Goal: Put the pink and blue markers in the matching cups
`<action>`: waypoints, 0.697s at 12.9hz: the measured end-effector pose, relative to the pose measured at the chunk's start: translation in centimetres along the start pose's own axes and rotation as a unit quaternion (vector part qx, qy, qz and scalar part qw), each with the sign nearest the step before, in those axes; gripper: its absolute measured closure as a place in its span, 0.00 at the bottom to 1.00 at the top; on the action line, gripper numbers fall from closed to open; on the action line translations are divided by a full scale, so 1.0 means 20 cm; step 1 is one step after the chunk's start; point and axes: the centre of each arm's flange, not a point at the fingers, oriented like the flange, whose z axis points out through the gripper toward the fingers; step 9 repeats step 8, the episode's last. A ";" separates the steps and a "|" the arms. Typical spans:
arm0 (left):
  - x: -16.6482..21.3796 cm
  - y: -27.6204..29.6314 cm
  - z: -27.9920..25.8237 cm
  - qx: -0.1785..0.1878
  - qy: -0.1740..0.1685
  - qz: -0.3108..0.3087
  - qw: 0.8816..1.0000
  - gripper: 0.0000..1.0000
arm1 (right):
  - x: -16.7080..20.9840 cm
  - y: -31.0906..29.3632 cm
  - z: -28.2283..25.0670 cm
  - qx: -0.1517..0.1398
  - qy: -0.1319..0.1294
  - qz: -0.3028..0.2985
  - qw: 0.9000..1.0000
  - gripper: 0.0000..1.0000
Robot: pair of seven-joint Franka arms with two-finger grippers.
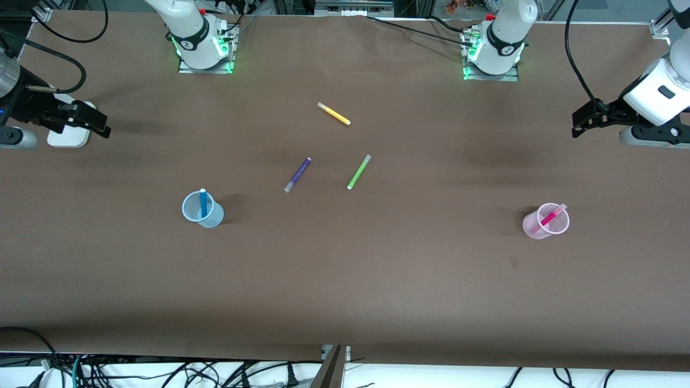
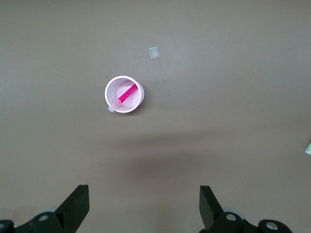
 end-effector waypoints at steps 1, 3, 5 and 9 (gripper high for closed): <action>0.00 0.00 0.00 0.000 0.000 0.000 1.000 0.00 | -0.01 0.00 0.01 -0.001 -0.008 -0.001 1.000 0.00; 0.00 0.00 0.00 0.000 0.000 0.000 1.000 0.00 | -0.01 -0.01 0.01 -0.002 -0.012 -0.001 1.000 0.00; 0.00 0.01 0.00 0.000 0.001 0.002 1.000 0.00 | -0.02 -0.01 0.01 -0.002 -0.013 -0.002 1.000 0.00; 0.00 0.01 -0.01 0.000 0.002 0.002 1.000 0.00 | -0.02 -0.01 0.01 -0.002 -0.013 -0.002 1.000 0.00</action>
